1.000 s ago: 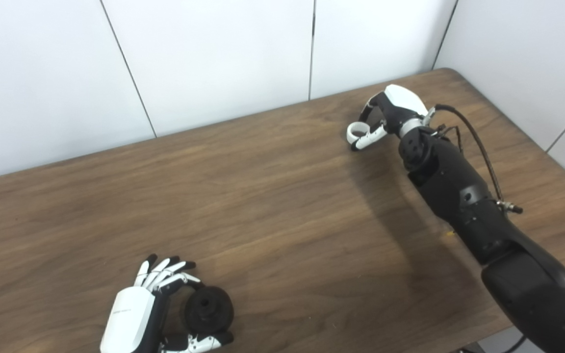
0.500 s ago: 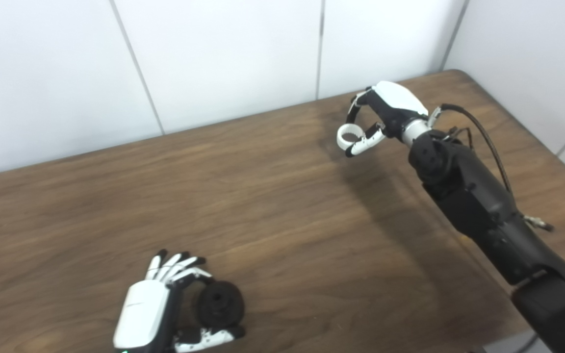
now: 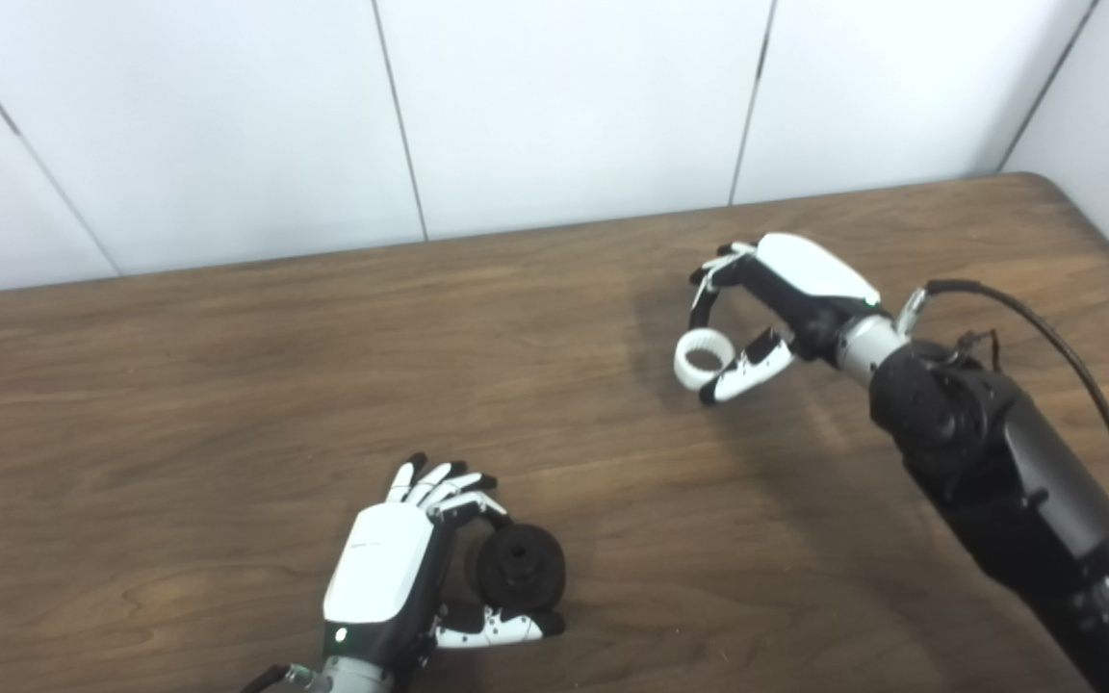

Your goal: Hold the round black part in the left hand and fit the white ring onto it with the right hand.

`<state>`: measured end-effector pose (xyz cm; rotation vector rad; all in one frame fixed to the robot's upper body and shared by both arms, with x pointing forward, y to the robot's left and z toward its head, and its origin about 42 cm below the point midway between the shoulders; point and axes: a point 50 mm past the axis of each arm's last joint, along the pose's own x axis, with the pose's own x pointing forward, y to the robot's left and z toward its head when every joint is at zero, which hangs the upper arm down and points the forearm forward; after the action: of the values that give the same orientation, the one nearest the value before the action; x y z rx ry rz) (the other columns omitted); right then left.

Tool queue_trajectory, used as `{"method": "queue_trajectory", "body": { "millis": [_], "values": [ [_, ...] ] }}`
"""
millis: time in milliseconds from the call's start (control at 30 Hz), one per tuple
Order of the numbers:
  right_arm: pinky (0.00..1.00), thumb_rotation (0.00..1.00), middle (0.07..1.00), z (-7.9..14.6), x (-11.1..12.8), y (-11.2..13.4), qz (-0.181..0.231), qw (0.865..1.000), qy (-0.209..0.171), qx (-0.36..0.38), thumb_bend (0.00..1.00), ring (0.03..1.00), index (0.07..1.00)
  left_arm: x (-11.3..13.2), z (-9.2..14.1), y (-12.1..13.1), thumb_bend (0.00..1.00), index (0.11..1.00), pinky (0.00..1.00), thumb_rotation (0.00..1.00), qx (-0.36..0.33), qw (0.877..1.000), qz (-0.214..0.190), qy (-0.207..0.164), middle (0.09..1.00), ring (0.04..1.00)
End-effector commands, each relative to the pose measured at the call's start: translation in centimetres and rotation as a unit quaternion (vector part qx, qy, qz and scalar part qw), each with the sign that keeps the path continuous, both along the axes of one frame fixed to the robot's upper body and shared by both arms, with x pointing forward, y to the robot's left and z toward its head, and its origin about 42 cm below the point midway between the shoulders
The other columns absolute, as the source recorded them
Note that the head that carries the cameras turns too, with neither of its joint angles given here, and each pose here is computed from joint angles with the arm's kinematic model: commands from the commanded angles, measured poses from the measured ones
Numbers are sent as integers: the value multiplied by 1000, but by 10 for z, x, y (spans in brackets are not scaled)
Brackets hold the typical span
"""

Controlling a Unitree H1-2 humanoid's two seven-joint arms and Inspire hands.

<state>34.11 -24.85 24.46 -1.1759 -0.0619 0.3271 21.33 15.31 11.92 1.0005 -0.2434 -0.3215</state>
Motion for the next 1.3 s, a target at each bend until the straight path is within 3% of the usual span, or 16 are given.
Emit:
{"method": "queue_trajectory", "body": {
  "millis": [0,667,1267],
  "values": [
    [1000,135,840,17,-7,9,29,999,-31,-2,524,956,484,-3,-4,-6,525,484,1000,56,19,1000,-15,15,803,894],
    [1000,140,878,22,-60,57,139,989,-27,27,523,984,483,9,-4,-31,525,484,1000,58,24,1000,-10,5,804,900],
    [1000,137,874,28,-72,77,187,982,-18,24,524,984,482,14,4,-37,525,483,1000,57,24,1000,-8,4,798,897]
  ]
}}
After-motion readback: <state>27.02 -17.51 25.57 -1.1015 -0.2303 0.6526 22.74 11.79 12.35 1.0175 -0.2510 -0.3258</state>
